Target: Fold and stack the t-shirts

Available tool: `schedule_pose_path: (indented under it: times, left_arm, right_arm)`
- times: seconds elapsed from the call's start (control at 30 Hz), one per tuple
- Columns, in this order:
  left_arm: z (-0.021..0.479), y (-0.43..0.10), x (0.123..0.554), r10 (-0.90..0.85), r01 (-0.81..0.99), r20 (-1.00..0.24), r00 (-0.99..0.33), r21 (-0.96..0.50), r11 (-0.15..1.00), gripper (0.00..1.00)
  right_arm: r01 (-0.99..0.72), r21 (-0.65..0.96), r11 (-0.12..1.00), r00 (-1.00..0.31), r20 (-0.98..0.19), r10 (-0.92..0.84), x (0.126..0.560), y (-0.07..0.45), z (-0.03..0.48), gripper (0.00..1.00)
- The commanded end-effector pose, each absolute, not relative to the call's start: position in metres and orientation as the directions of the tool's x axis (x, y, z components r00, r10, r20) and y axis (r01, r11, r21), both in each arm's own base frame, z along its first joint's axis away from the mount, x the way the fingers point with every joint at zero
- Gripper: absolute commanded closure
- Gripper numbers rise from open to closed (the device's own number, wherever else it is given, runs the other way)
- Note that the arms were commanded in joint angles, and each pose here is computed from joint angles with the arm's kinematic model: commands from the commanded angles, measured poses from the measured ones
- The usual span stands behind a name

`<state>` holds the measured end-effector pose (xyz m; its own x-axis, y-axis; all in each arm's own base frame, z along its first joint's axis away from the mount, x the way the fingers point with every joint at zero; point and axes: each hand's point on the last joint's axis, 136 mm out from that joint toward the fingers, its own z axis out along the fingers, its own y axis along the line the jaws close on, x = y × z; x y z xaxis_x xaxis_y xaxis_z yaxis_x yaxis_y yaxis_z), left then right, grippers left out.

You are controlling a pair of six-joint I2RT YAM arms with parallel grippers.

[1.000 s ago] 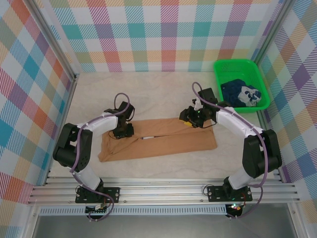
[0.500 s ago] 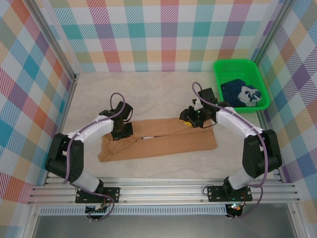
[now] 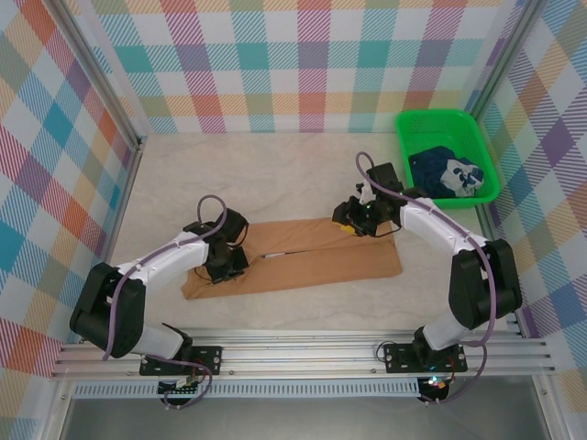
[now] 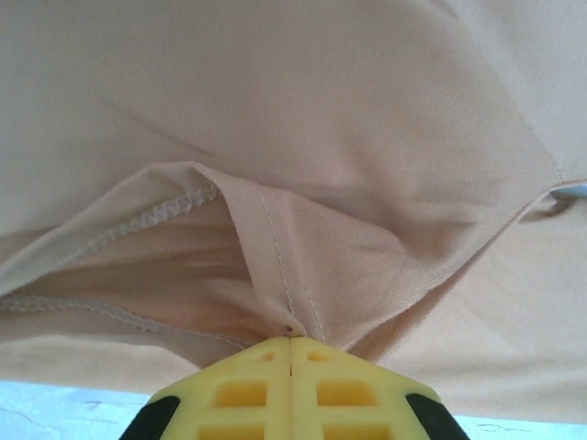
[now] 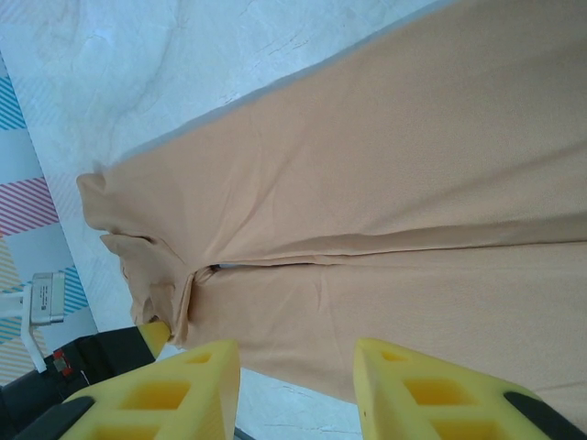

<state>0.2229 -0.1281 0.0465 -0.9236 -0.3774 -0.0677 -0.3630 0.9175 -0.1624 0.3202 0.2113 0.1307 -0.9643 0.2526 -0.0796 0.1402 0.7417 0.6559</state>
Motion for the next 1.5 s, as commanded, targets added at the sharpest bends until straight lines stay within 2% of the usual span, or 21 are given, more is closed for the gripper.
schedule_pose_path:
  times: [0.0, 0.17, 0.23, 0.4, 0.5, 0.57, 0.7, 0.9, 1.23, 1.47]
  left_arm:
    - [0.042, -0.136, 0.206, -0.428, -0.421, 0.002, -0.904, -0.178, 0.889, 0.87]
    - [0.044, -0.158, 0.198, -0.449, -0.452, 0.070, -0.891, -0.249, 0.857, 0.74]
    - [0.051, -0.162, 0.196, -0.445, -0.450, 0.084, -0.892, -0.267, 0.852, 0.73]
    - [0.093, -0.129, 0.221, -0.480, -0.444, -0.118, -0.869, -0.240, 0.863, 0.71]
    - [0.086, -0.113, 0.240, -0.510, -0.474, -0.141, -0.848, -0.226, 0.851, 0.71]
    - [0.077, -0.111, 0.255, -0.471, -0.437, -0.172, -0.865, -0.202, 0.876, 0.70]
    - [0.058, -0.116, 0.258, -0.420, -0.402, -0.117, -0.900, -0.145, 0.904, 0.66]
    - [0.046, -0.116, 0.242, -0.465, -0.453, -0.074, -0.882, -0.140, 0.881, 0.65]
    - [0.038, -0.129, 0.239, -0.507, -0.491, -0.055, -0.860, -0.181, 0.852, 0.71]
    - [0.040, -0.135, 0.238, -0.529, -0.504, -0.066, -0.846, -0.227, 0.834, 0.87]
  right_arm:
    - [0.134, 0.663, 0.737, -0.969, -0.069, 0.238, 0.312, 0.214, 0.129, 0.62]
    - [0.140, 0.653, 0.745, -0.970, -0.062, 0.237, 0.308, 0.211, 0.124, 0.63]
    - [0.141, 0.647, 0.749, -0.969, -0.063, 0.237, 0.307, 0.210, 0.123, 0.63]
    - [0.143, 0.642, 0.753, -0.969, -0.063, 0.237, 0.305, 0.208, 0.121, 0.63]
    - [0.144, 0.644, 0.751, -0.970, -0.058, 0.235, 0.305, 0.209, 0.120, 0.63]
    - [0.141, 0.645, 0.751, -0.971, -0.059, 0.232, 0.305, 0.210, 0.120, 0.63]
    - [0.135, 0.643, 0.754, -0.971, -0.066, 0.230, 0.306, 0.209, 0.124, 0.63]
    - [0.141, 0.645, 0.751, -0.968, -0.067, 0.240, 0.307, 0.209, 0.124, 0.63]
    - [0.134, 0.647, 0.750, -0.970, -0.069, 0.233, 0.310, 0.211, 0.124, 0.63]
    - [0.142, 0.649, 0.747, -0.969, -0.062, 0.238, 0.308, 0.211, 0.122, 0.63]
